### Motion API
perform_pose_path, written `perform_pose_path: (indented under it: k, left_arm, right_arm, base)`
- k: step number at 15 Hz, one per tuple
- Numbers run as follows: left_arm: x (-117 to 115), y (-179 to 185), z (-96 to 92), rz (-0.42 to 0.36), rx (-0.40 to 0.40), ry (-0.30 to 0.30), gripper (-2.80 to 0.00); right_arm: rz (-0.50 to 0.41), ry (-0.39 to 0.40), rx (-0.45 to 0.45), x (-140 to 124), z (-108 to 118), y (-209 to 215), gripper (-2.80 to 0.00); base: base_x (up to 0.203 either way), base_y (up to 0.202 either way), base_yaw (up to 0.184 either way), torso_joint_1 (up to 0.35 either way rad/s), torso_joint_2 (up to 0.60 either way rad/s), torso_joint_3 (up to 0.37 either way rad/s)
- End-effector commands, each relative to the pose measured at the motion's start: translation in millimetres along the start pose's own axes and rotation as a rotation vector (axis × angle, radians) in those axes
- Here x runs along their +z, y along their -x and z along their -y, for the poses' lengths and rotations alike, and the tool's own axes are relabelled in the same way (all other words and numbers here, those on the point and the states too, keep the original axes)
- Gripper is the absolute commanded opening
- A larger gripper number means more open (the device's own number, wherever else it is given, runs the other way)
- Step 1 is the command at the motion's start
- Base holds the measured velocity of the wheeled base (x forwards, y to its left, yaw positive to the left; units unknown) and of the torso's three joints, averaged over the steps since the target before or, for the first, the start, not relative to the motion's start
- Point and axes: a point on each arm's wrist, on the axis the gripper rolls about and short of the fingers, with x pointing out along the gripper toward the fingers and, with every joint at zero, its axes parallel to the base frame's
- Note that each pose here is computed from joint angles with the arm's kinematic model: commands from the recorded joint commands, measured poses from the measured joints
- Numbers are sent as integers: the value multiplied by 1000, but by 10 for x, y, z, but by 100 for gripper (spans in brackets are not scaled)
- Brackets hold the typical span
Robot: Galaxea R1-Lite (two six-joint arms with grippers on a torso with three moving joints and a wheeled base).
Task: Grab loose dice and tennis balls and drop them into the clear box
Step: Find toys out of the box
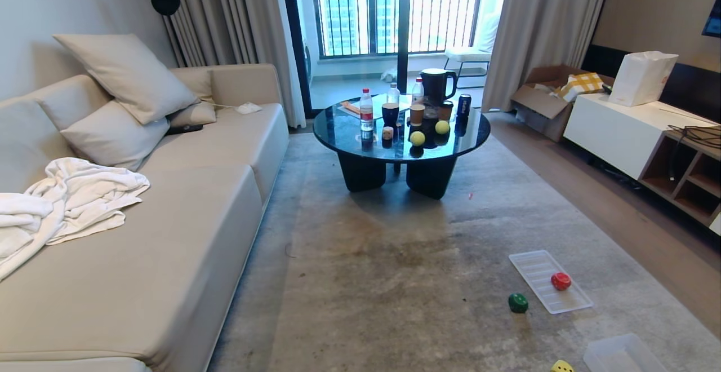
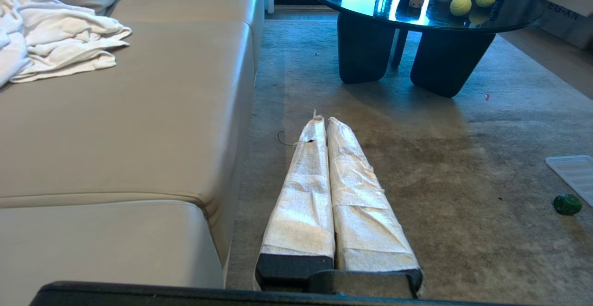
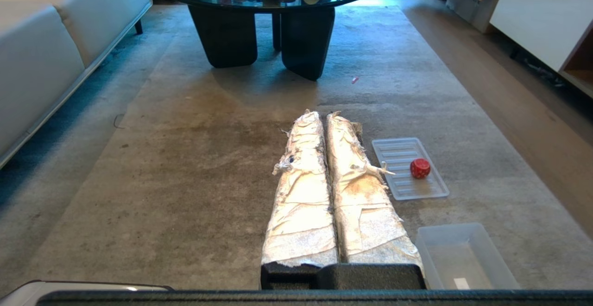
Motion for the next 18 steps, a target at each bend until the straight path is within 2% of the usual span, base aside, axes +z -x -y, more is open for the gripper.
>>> perform_pose_path:
  k: [1, 18]
  left_arm:
    - [0, 0, 0, 0, -1, -2, -280]
    - [2, 0, 1, 2, -4, -15, -280]
  right_arm:
    - [-3, 0, 1, -4, 0, -2, -280]
    - [-3, 1, 1, -4, 0, -2, -280]
  base:
    - [0, 0, 0, 0, 0, 0]
    - [0, 0, 0, 0, 0, 0]
